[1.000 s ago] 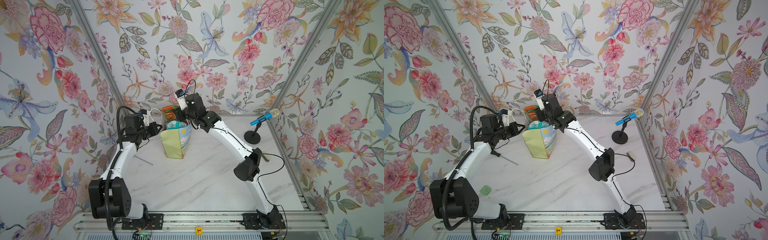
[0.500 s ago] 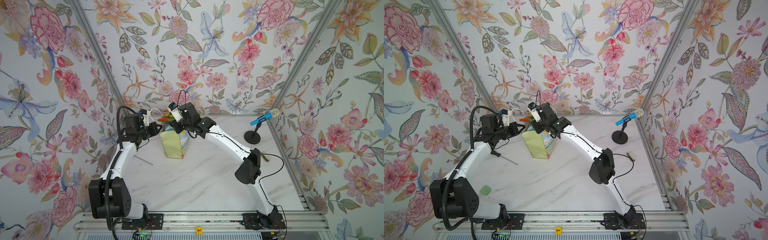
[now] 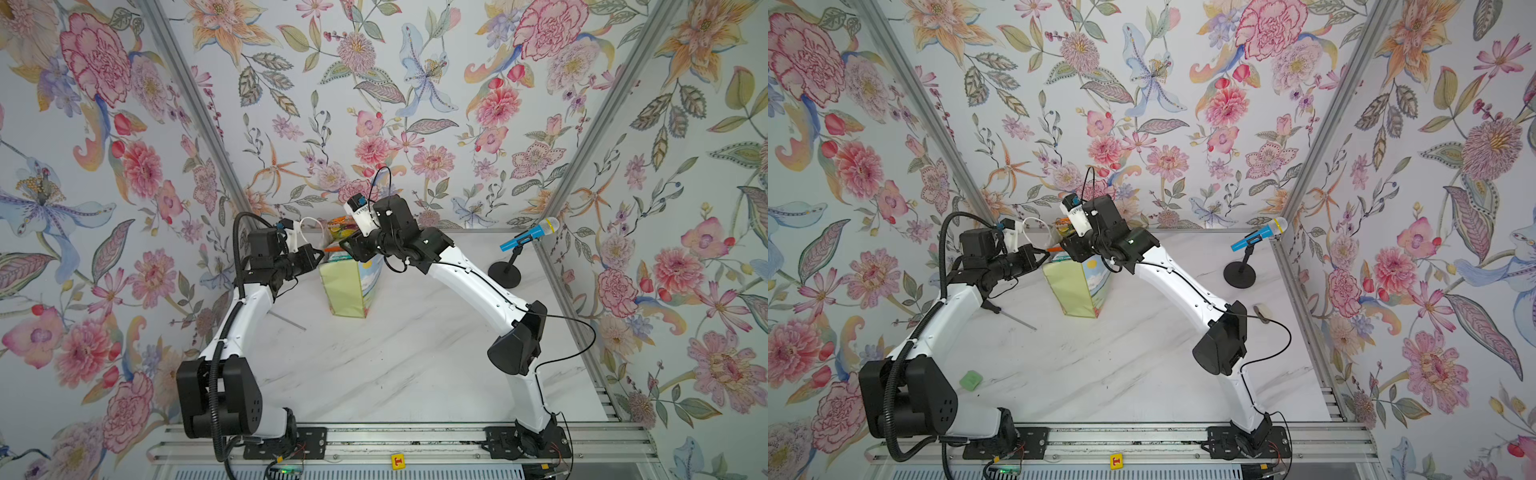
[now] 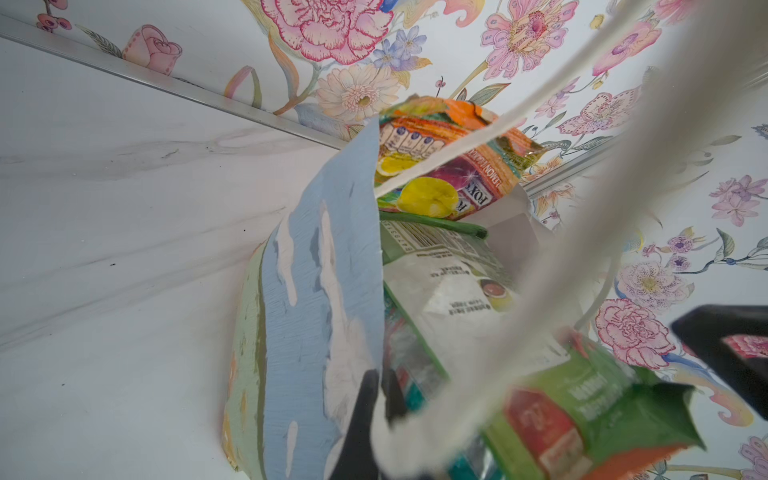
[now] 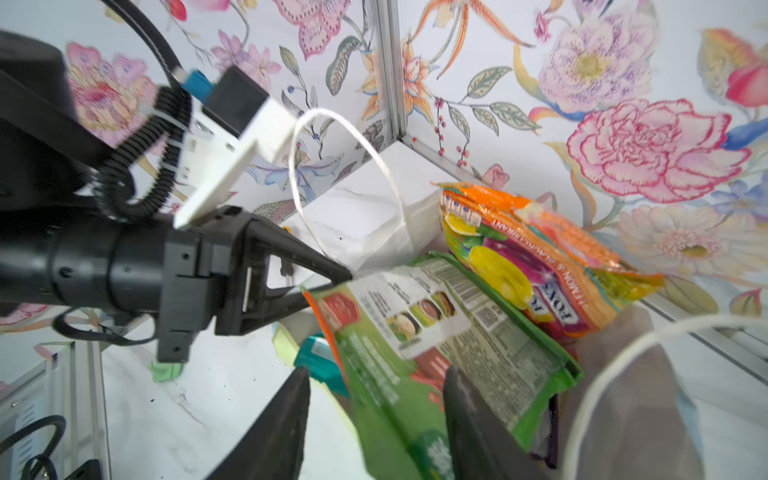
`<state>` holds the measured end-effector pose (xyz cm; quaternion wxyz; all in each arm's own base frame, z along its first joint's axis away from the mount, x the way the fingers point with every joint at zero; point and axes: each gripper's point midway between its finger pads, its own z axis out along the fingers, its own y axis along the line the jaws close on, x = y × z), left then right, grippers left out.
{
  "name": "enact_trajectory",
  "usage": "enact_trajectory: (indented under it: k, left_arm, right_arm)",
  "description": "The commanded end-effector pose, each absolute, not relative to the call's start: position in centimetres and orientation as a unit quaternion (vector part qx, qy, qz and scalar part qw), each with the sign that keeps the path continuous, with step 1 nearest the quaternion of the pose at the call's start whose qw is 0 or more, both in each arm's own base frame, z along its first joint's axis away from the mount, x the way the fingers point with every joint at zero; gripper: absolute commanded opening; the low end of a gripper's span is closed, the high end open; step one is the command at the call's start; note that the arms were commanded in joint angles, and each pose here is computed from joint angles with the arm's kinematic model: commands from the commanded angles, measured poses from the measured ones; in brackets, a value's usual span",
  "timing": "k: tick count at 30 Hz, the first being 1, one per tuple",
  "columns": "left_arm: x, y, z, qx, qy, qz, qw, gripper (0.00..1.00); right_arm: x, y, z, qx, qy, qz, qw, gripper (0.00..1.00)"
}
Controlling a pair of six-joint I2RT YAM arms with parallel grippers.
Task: Place the snacks into the paper bag
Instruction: 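Push the noodle soup pack down into the bag and open the right gripper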
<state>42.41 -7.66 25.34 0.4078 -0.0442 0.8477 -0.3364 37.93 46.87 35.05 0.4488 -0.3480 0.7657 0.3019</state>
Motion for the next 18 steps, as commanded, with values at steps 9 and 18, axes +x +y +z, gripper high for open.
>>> enact_trajectory:
  k: [9, 18]
  left_arm:
    - [42.2, -7.9, 28.7, -0.014, 0.828, -0.346, 0.441, 0.00]
    - [42.3, -7.9, 28.8, -0.015, 0.827, -0.346, 0.442, 0.00]
  right_arm:
    - [39.4, 46.9, 35.1, -0.309, 0.784, 0.298, 0.449, 0.54]
    - [41.5, 47.4, 27.3, -0.303, 0.830, 0.243, 0.401, 0.50]
